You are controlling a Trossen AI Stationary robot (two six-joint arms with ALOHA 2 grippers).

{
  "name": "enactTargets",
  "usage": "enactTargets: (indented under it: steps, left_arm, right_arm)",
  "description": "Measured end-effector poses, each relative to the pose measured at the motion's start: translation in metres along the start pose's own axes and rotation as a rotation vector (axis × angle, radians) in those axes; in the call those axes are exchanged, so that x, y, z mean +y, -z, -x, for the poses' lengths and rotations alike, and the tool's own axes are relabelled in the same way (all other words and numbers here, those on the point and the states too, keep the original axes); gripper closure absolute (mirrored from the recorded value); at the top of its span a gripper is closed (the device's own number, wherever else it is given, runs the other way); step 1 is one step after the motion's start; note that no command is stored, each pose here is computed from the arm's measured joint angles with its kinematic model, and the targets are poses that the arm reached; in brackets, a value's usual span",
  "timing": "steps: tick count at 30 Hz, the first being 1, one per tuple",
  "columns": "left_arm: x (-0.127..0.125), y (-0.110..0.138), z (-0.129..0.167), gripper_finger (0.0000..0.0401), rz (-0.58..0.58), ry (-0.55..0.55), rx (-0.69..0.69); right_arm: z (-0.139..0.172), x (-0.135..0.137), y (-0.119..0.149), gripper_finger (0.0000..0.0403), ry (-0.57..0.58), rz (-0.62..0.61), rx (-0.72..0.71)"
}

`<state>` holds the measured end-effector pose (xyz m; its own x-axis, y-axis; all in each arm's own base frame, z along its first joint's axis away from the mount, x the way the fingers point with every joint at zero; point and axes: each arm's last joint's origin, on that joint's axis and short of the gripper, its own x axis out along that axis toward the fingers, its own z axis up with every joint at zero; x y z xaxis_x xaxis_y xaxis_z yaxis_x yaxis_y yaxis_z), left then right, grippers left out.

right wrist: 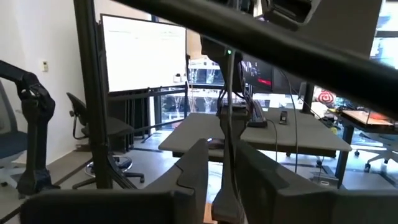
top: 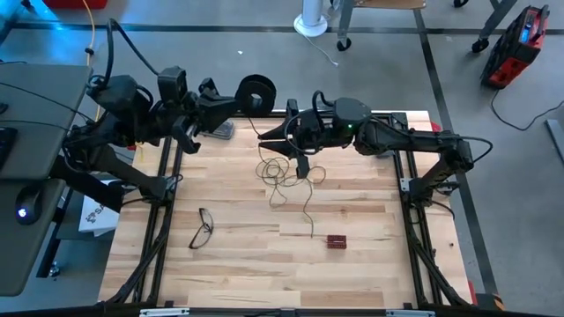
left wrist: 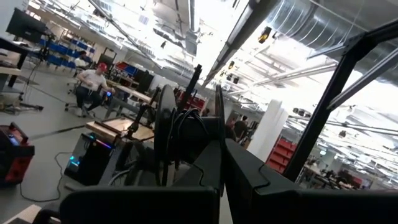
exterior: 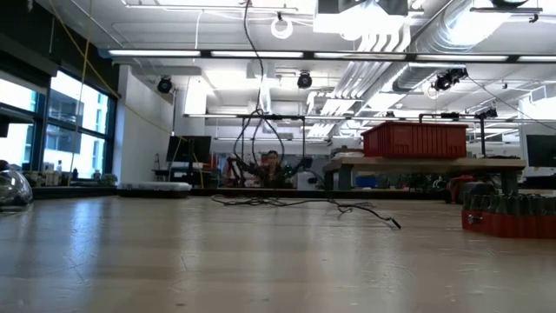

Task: Coil cords
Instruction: Coil the black wire into the spool

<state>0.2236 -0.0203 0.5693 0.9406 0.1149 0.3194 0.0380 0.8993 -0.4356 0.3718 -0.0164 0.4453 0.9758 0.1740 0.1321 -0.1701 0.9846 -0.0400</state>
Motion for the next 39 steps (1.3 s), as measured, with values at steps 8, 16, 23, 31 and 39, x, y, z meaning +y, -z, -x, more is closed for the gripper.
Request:
enactTargets:
  steps: [8,16,23,31,39]
  left_arm:
    - [0.000,0.000,0.000,0.0401,0.000,-0.001,0.000]
    - [0.002,-0.001,0.007,0.0401,0.019,-0.039,0.037]
    - [0.004,-0.007,0.022,0.0401,0.125,-0.081,0.057]
    - [0.008,0.006,0.022,0.0401,0.418,-0.119,0.184]
    - [0.006,0.026,0.004,0.0401,0.671,-0.052,0.339]
  right_arm:
    - [0.000,0.000,0.001,0.0349,0.003,-0.002,0.009]
    - [0.015,0.012,-0.010,0.0399,-0.044,-0.025,0.071]
    - [0.041,0.026,-0.033,0.0402,-0.058,-0.004,0.070]
    - [0.060,0.030,-0.054,0.0402,-0.049,0.032,0.004]
    - [0.067,0.023,-0.060,0.0403,-0.003,0.085,-0.011]
